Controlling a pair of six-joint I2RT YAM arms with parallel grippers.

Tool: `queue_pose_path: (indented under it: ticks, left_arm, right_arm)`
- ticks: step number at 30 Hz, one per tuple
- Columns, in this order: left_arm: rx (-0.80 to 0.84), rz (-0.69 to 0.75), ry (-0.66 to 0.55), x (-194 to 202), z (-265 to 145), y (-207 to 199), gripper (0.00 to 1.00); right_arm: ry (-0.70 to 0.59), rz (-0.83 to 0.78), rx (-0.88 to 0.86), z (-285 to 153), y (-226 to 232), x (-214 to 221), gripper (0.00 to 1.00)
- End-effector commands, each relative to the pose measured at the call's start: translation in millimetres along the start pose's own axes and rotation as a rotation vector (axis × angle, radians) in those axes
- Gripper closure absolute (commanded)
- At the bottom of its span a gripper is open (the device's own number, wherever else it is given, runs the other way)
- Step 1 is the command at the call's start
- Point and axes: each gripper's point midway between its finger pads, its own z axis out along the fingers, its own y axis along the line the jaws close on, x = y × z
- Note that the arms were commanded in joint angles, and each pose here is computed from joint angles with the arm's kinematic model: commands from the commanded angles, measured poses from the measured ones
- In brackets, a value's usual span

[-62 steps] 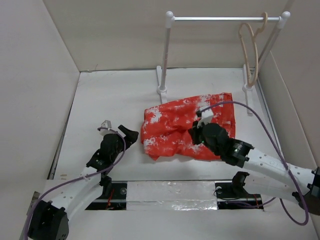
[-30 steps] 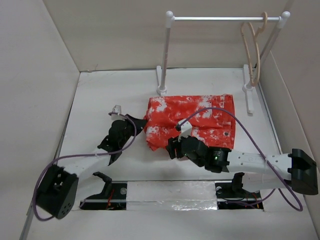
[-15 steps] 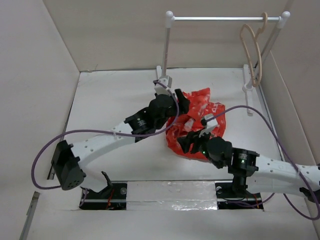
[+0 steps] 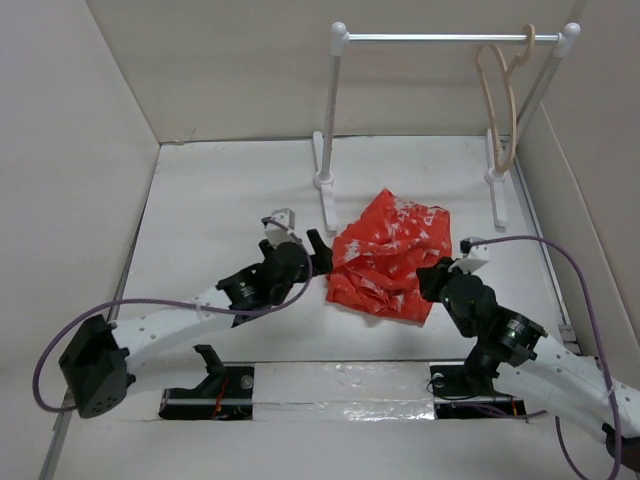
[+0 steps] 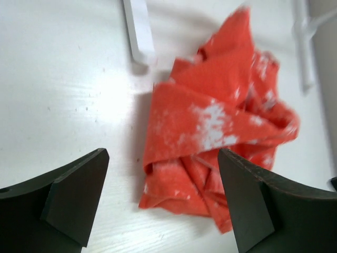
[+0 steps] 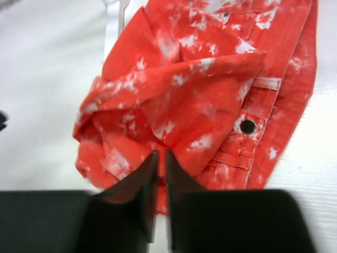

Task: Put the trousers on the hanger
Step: Flatten out the trousers at the center of the board.

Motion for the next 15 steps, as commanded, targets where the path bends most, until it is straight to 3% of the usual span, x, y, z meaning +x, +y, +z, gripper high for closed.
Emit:
queue_pose_path:
  ticks: [1,4,5,6,9,11,15]
  left_arm:
    - [0.112,-0.191,-0.097,-35,-5,-9,0.17]
    - [0.184,-0.167,0.001,-5,-1,-17,0.28]
    - [0.203,-0.166,0.027,3,0,-18,0.3]
    - [0.202,-0.157,0.062,16,4,-19,0.3]
    - [0.252,-0.138,0.111,33,13,-28,0.3]
    - [0.291,-0.082,0.103,36,15,-40,0.33]
    - [0.167,-0.043,0.059,31,37,-27,0.34]
  right_arm:
    - [-0.024,0.003,-0.029,6,4,-15,0.92]
    - [0.026,-0.014,-0.035,10,4,-5,0.85]
    - [0.036,-0.012,-0.024,12,1,-2,0.8]
    - [0.034,-0.011,-0.027,13,2,-2,0.69]
    - [0.013,-0.001,-0.014,15,-5,-3,0.52]
    - [-0.003,0.014,0.01,15,-12,-7,0.48]
    - [-0.022,0.061,0.114,18,-40,-14,0.37]
